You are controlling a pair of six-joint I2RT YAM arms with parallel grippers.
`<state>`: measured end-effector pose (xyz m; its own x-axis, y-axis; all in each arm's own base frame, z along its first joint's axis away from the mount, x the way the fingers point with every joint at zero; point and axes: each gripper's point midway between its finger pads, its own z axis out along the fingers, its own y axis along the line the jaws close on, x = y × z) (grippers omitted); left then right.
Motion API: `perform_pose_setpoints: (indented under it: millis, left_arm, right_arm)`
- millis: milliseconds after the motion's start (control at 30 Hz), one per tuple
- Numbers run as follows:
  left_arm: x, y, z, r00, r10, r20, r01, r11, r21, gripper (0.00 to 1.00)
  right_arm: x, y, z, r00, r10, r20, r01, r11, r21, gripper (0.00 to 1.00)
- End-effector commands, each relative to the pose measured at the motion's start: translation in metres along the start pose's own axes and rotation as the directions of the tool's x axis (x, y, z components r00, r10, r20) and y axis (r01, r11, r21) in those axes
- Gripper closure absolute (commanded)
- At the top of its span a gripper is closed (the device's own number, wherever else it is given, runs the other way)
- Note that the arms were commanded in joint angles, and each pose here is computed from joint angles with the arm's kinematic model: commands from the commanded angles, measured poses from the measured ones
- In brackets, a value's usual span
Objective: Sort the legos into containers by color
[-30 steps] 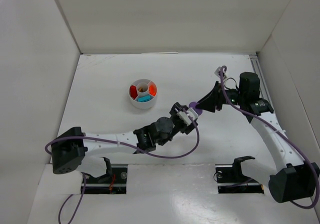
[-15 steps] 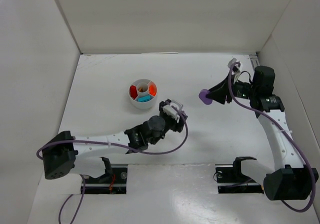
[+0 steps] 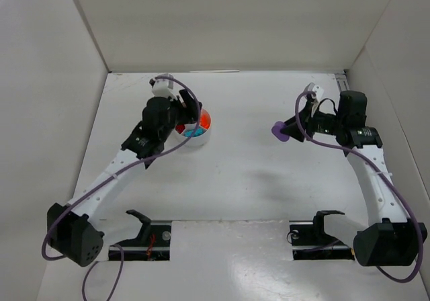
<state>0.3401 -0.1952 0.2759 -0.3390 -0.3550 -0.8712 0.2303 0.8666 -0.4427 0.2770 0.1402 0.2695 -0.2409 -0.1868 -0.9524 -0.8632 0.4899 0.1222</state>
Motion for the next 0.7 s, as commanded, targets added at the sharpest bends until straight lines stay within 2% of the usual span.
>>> perform_pose_setpoints:
  millis: [0, 100, 267, 333, 667]
  left_arm:
    - [0.003, 0.013, 0.006, 0.989, -0.069, -0.129, 0.069, 0.998, -0.004, 0.44]
    - [0.004, 0.053, 0.025, 0.975, -0.119, -0.186, 0.106, 0.991, -0.080, 0.44]
    - [0.004, 0.081, 0.049, 0.944, -0.184, -0.273, 0.175, 0.983, -0.060, 0.46]
    - [0.015, 0.089, 0.059, 0.933, -0.189, -0.307, 0.177, 0.982, -0.065, 0.46]
    - [0.016, 0.105, 0.090, 0.928, -0.165, -0.334, 0.150, 0.986, -0.070, 0.45]
  right_arm:
    - [-0.010, -0.022, -0.012, 0.992, -0.117, -0.045, 0.122, 0.986, 0.118, 0.94]
    - [-0.016, -0.028, -0.020, 0.986, -0.153, -0.065, 0.163, 0.970, 0.181, 0.94]
    - [-0.012, -0.035, -0.020, 0.986, -0.141, -0.085, 0.156, 0.966, 0.206, 0.93]
    - [-0.010, -0.037, -0.019, 0.986, -0.143, -0.091, 0.159, 0.966, 0.203, 0.93]
    - [-0.004, -0.046, -0.013, 0.987, -0.125, -0.101, 0.143, 0.970, 0.197, 0.93]
